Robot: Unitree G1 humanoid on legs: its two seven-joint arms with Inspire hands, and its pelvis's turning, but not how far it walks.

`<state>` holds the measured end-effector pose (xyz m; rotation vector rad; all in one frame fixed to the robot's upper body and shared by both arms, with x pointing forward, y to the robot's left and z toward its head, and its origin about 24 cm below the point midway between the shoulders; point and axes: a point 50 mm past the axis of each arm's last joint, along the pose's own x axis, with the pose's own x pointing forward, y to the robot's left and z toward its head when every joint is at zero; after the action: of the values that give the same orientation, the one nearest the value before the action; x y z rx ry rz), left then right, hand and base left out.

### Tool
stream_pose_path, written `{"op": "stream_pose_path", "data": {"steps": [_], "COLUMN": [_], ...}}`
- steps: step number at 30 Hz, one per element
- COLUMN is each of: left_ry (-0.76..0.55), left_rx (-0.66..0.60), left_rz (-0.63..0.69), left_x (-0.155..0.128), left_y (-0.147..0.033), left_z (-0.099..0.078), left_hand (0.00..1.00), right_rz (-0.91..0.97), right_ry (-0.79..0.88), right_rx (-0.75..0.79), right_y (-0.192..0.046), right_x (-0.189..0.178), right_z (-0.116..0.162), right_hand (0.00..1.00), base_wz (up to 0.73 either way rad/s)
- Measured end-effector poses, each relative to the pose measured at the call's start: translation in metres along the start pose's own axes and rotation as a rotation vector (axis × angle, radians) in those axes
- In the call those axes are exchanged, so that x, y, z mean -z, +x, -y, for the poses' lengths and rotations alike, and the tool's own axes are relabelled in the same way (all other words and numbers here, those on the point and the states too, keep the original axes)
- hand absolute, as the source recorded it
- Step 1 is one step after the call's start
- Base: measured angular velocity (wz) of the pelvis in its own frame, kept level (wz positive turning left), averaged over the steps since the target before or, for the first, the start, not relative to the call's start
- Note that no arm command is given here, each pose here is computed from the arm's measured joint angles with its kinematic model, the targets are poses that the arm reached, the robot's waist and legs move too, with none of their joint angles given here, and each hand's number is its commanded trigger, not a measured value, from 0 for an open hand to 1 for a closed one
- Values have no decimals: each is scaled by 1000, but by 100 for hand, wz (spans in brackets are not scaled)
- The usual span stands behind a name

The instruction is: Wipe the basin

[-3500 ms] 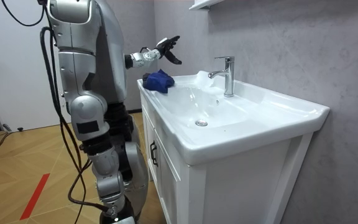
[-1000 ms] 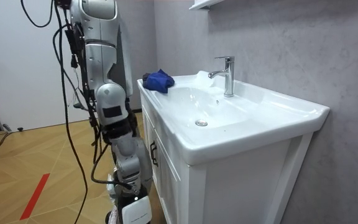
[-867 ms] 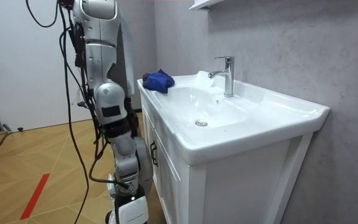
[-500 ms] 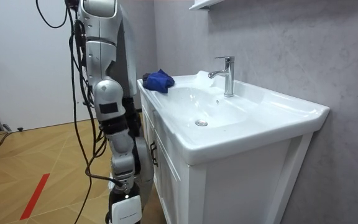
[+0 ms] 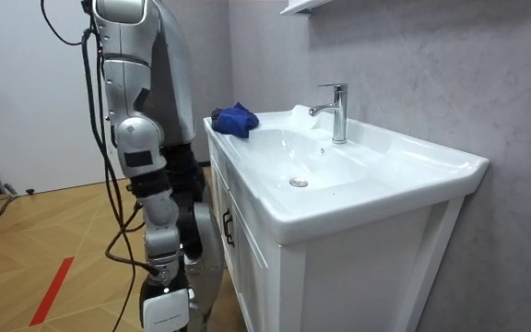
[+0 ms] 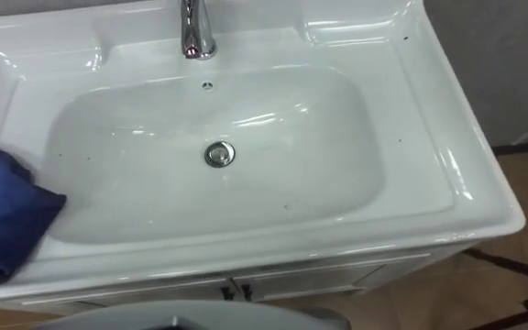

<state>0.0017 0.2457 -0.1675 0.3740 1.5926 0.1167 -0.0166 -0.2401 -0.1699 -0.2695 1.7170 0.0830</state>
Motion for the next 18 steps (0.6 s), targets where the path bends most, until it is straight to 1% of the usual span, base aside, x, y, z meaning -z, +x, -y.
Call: {"op": "stream_pose_path", "data": {"steps": [8,14,18], "left_ry": [16,16,18], "left_rx": [27,46,50], "left_rz": [-51,-55,-40], "left_x": [12,12,6], "left_y": [0,0,0], "left_z": [3,4,4], "left_hand": [0,0,0], "right_rz": [4,17,30], "right_ry": [-10,-23,-24], "right_rx": [-12,-9,-5], "right_y": [0,-1,-1], "right_x": [-3,-10,-16], "right_z": [-3,-2,0], "right_hand": [0,0,0], "base_wz": [-6,-1,0]}}
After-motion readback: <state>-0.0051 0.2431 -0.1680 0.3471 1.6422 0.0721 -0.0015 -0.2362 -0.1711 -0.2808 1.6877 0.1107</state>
